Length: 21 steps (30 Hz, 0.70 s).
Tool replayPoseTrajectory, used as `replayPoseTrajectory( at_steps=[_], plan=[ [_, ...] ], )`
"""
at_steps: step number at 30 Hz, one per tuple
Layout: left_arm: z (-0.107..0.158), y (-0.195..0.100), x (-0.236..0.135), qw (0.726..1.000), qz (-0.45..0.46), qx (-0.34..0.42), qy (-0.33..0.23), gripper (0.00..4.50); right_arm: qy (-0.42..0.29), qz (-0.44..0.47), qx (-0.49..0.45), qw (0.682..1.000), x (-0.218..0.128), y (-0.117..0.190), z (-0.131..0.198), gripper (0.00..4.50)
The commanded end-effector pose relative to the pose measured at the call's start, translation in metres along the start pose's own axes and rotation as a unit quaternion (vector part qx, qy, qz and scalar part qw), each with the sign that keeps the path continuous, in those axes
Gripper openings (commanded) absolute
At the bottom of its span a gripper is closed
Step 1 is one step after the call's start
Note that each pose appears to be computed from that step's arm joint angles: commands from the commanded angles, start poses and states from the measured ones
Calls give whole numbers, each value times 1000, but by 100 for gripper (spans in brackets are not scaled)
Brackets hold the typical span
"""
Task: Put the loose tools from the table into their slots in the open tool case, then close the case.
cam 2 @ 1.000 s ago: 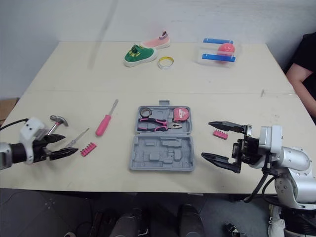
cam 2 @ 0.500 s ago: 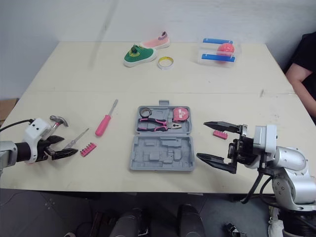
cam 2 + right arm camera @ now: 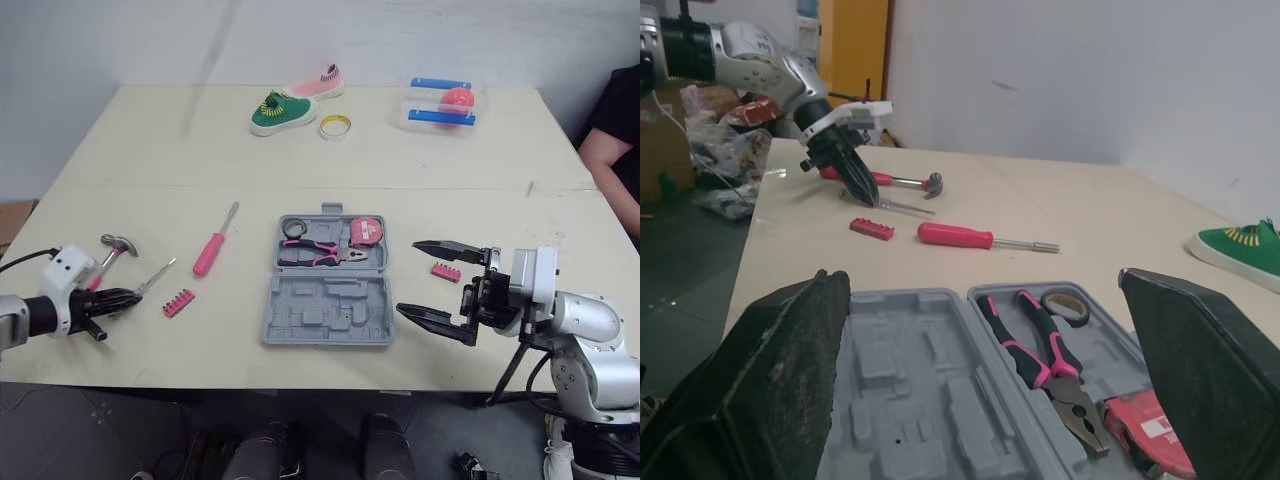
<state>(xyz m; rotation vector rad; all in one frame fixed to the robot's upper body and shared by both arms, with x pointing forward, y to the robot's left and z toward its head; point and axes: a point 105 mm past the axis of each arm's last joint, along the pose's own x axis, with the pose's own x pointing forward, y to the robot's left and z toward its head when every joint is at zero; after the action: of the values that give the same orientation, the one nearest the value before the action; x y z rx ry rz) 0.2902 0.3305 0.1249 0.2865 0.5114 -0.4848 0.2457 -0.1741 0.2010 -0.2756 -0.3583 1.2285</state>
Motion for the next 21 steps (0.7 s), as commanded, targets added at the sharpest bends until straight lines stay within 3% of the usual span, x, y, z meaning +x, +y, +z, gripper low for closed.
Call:
replayPoseTrajectory(
  at_steps=[1,4,9,11,15,21],
  plan=[
    [58,-6,-14,992,4,77,-103,2,3,-10,-27,1000,-8,-6,5,450],
    [91,-37,-9,979,-46,149,-133,2,23,-24,-24,999,-20,-8,-6,450],
    [118,-92,9,945,-145,271,-109,2,38,-39,-15,998,-29,-12,-16,450],
    [123,-100,17,940,-157,285,-98,2,39,-44,-16,998,-29,-13,-16,450],
    [158,-140,50,927,-201,297,-109,2,50,-44,-13,998,-33,-13,-19,450],
    [163,-178,82,898,-271,344,-39,2,52,-48,-17,997,-37,-14,-17,450]
  ],
)
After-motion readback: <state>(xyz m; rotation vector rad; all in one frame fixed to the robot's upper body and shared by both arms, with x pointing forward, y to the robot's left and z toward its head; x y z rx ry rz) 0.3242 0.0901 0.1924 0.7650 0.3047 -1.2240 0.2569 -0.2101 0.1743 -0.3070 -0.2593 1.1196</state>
